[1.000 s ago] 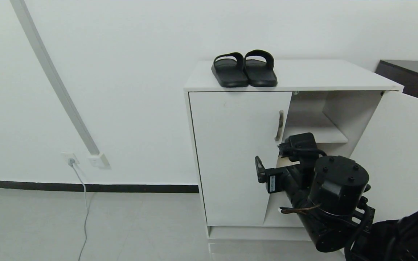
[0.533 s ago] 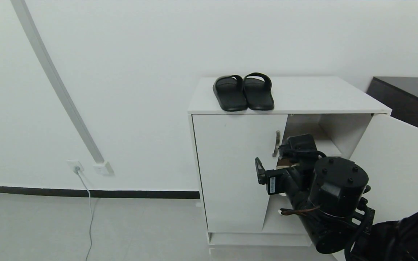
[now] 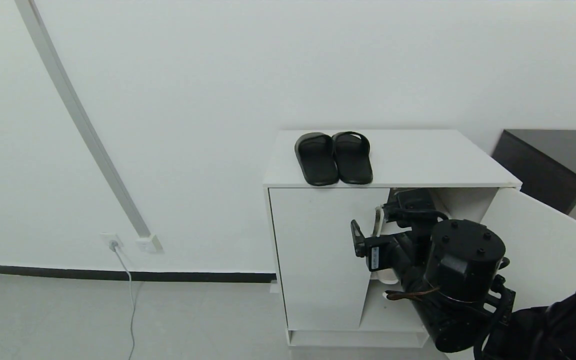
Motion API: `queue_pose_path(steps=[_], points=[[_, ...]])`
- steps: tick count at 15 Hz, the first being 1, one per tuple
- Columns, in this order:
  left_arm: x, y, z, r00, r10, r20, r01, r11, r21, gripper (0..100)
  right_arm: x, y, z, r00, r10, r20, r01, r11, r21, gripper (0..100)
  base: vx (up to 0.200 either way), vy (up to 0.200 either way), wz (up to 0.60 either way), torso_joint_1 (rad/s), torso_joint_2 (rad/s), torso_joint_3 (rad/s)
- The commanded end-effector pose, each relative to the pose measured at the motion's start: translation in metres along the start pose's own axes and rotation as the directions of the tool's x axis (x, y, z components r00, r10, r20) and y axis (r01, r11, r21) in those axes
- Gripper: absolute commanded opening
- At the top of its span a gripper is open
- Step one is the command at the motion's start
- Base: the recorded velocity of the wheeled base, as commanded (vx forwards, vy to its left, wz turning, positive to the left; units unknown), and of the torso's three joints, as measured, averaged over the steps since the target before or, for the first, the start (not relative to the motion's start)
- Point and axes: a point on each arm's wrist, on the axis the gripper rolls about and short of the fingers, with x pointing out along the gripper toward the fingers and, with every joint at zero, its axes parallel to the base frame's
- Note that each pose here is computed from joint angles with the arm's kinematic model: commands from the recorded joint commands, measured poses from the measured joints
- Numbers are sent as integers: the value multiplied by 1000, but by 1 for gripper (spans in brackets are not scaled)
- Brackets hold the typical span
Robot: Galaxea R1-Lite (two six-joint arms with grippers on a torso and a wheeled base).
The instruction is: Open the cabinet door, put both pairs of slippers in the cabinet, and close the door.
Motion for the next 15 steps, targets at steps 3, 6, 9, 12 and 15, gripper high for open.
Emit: queue_pose_path(steps=[3, 6, 9, 12, 15], points=[[0, 0, 0, 1000, 1, -1, -1, 1000, 0, 0, 0, 1, -3, 1000, 16, -8, -16, 1000, -6, 100, 0, 0, 0, 247, -572, -326], [0, 0, 0, 1000, 0, -2, 0, 1000, 0, 0, 10, 7, -11, 1000, -11, -21, 11, 1000, -24, 100, 0, 0, 0, 115, -264, -149], [0, 0, 0, 1000, 0, -1, 0, 1000, 0, 0, 18, 14, -5, 998, 64, 8, -64, 998, 13, 100, 0, 0, 0, 11, -22, -15], [0, 0, 0, 1000, 0, -2, 0, 1000, 0, 0, 35, 24, 37, 997, 64, -51, -59, 995, 82, 100, 0, 0, 0, 0, 0, 0], [0, 0, 0, 1000, 0, -2, 0, 1000, 0, 0, 43, 30, 76, 987, 65, -150, -43, 988, 145, 100, 0, 0, 0, 0, 0, 0]])
